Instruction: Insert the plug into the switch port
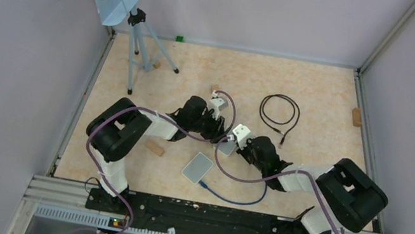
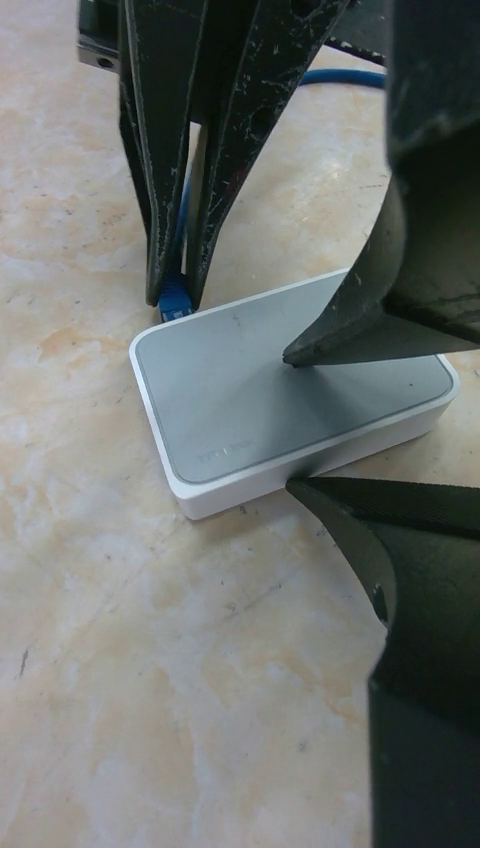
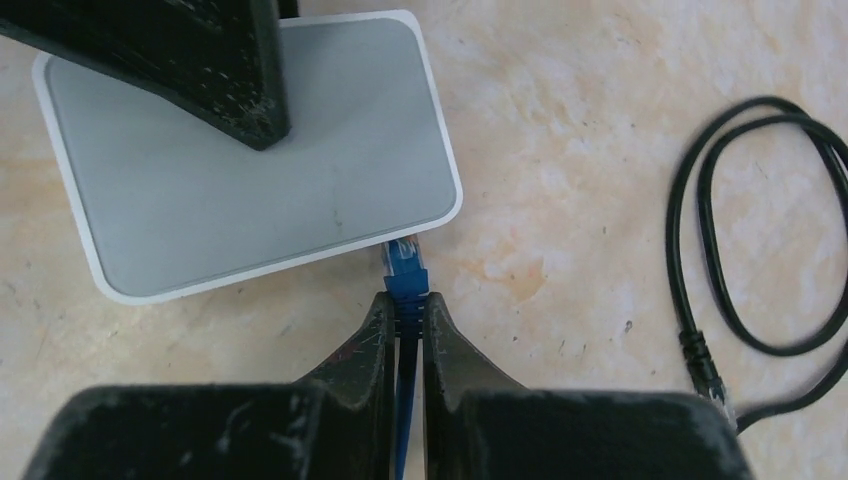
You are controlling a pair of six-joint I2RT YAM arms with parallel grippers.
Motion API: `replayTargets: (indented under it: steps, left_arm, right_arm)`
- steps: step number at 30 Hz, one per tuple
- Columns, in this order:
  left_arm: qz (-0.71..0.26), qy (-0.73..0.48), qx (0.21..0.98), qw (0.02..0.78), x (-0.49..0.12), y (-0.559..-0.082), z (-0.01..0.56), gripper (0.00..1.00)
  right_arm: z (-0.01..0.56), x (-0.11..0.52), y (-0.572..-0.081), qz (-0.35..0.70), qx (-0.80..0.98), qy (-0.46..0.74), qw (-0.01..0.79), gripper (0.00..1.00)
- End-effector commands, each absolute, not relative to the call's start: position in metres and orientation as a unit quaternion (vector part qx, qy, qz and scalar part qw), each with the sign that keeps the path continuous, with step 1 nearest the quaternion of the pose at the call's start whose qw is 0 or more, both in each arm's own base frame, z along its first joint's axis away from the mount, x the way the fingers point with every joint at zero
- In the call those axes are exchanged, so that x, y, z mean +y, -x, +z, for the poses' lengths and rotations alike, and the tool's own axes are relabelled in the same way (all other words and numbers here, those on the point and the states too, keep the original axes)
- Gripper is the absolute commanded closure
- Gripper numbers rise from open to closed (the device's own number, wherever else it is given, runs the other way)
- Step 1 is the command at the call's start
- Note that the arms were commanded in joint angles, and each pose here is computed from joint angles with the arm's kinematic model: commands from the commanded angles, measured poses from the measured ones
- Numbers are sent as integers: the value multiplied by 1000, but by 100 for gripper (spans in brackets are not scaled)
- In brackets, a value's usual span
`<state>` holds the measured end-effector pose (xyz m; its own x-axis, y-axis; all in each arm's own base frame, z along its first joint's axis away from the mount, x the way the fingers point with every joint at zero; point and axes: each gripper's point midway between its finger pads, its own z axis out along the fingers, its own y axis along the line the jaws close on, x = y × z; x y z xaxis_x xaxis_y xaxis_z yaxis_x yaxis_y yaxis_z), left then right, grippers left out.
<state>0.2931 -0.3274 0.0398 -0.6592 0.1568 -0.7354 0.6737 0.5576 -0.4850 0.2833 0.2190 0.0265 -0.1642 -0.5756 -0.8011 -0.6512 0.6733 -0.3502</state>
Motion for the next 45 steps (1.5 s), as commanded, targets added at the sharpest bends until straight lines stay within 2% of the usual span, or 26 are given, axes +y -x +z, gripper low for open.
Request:
replayTargets:
  steps: [1, 6, 8, 13, 16, 21, 30, 36, 38, 41, 45]
  left_arm:
    - [-487, -380, 754, 224, -376, -206, 46, 50]
    - [-463, -320, 789, 246, -358, -235, 37, 39]
    - [-445, -279, 810, 259, -345, -250, 32, 31]
    - [-446, -207, 827, 272, -313, -268, 27, 28]
    - [-443, -207, 830, 270, -312, -268, 25, 32]
    - [-456, -231, 821, 253, -321, -252, 25, 49]
    - [-514, -304, 783, 175, -345, -176, 19, 58]
    - [-517, -333, 772, 163, -359, -160, 19, 61]
    - [-505, -326, 779, 179, -360, -171, 20, 58]
    - [-474, -291, 799, 227, -346, -214, 32, 52]
    - [-406, -230, 815, 342, -314, -299, 71, 28]
  right_arm:
    - [99, 312, -259, 207, 617, 519, 553, 100]
    - [85, 299, -252, 216, 659, 483, 535, 100]
    - [74, 289, -252, 205, 684, 462, 526, 100]
    - [60, 277, -247, 204, 713, 431, 514, 100]
    - [57, 274, -249, 200, 721, 421, 513, 100]
    - [61, 282, -257, 202, 720, 413, 520, 100]
    - [89, 313, -274, 217, 673, 444, 550, 100]
    - [118, 320, -291, 194, 659, 451, 570, 100]
    - [120, 315, -297, 180, 668, 438, 574, 100]
    - [98, 293, -298, 149, 707, 404, 560, 100]
    - [73, 264, -288, 131, 744, 354, 551, 100]
